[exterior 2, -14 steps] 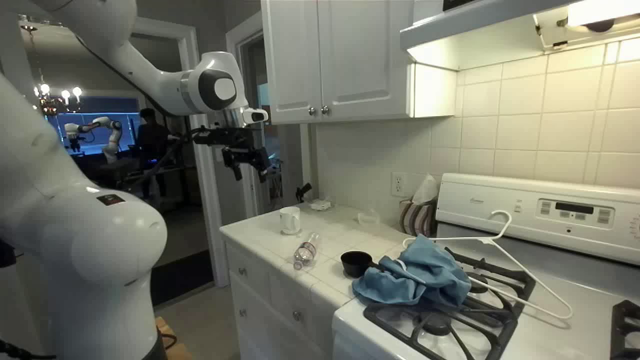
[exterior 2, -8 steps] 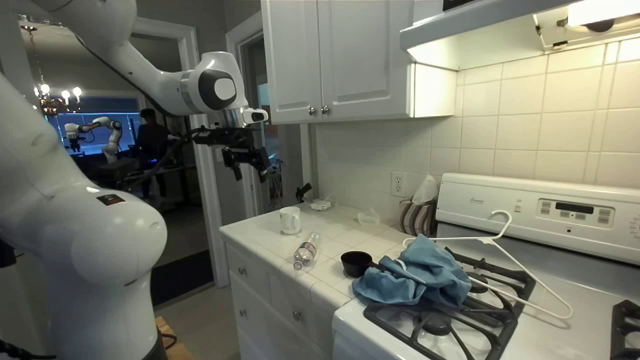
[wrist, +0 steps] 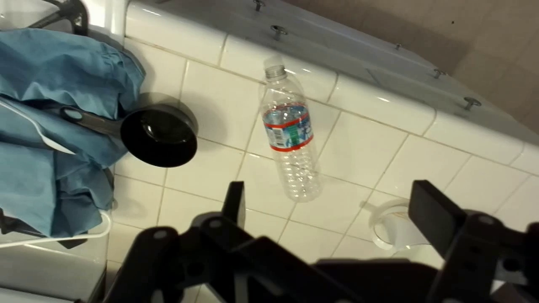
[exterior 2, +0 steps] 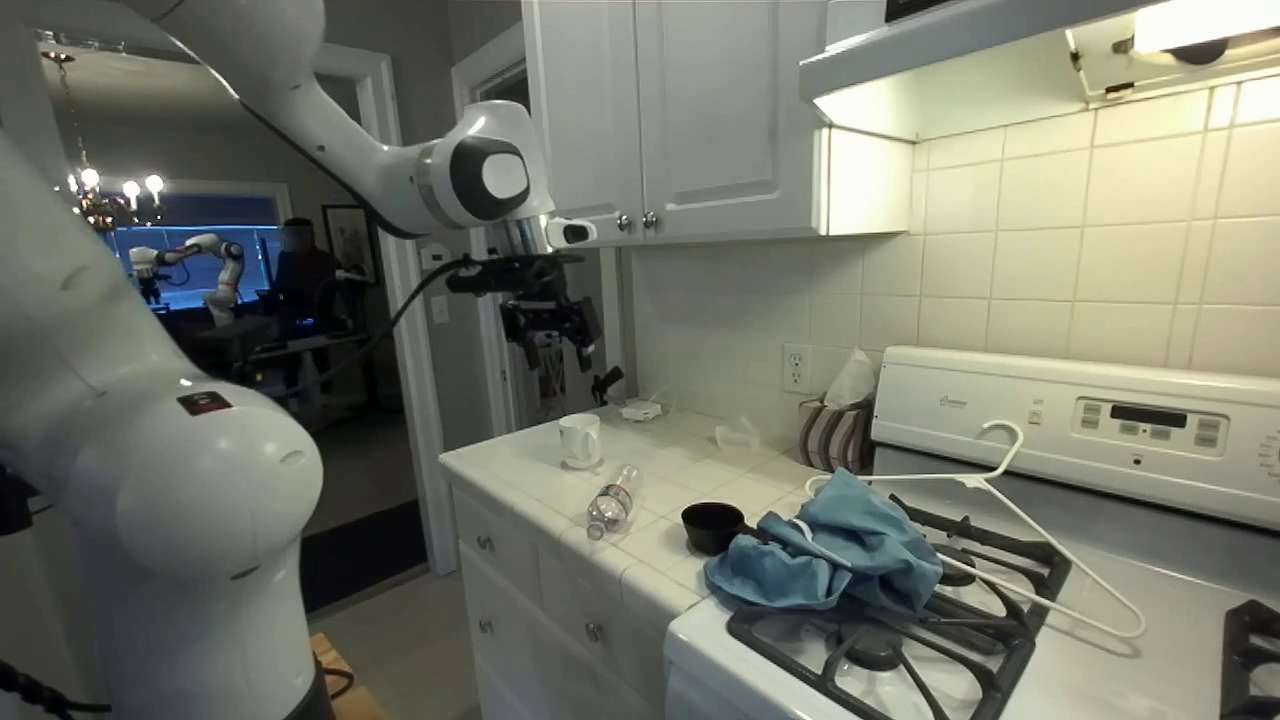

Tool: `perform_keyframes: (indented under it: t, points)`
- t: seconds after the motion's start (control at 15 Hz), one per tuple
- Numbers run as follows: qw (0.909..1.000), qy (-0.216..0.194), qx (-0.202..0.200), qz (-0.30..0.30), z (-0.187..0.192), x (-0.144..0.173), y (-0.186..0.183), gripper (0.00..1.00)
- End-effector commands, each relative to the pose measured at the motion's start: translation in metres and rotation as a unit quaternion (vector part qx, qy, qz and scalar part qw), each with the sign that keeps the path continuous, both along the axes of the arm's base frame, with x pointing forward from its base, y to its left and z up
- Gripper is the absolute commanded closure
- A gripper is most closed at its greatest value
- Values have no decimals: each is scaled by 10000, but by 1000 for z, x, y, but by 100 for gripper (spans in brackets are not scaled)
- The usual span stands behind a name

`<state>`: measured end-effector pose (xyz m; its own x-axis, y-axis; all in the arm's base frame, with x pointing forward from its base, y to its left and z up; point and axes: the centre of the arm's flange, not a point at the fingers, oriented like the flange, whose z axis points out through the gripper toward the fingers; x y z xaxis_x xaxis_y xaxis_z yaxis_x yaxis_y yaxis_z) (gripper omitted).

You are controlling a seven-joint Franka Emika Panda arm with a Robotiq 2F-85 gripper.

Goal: Put the bottle upright, then move the black pot to the left

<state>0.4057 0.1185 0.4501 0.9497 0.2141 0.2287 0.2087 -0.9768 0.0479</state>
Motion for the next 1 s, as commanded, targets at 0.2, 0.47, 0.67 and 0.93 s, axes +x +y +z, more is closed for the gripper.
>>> perform_keyframes:
  t: [0.2,0.47,0.67,0.93]
  points:
    - [9931,843,-566,589,-89,54,-46,0]
    - [9871,1258,-686,716,-145,65,-43,0]
    - [9875,1238,-737,637,-172,73,-34,0]
    - [9882,1264,-649,578,-176,65,-36,0]
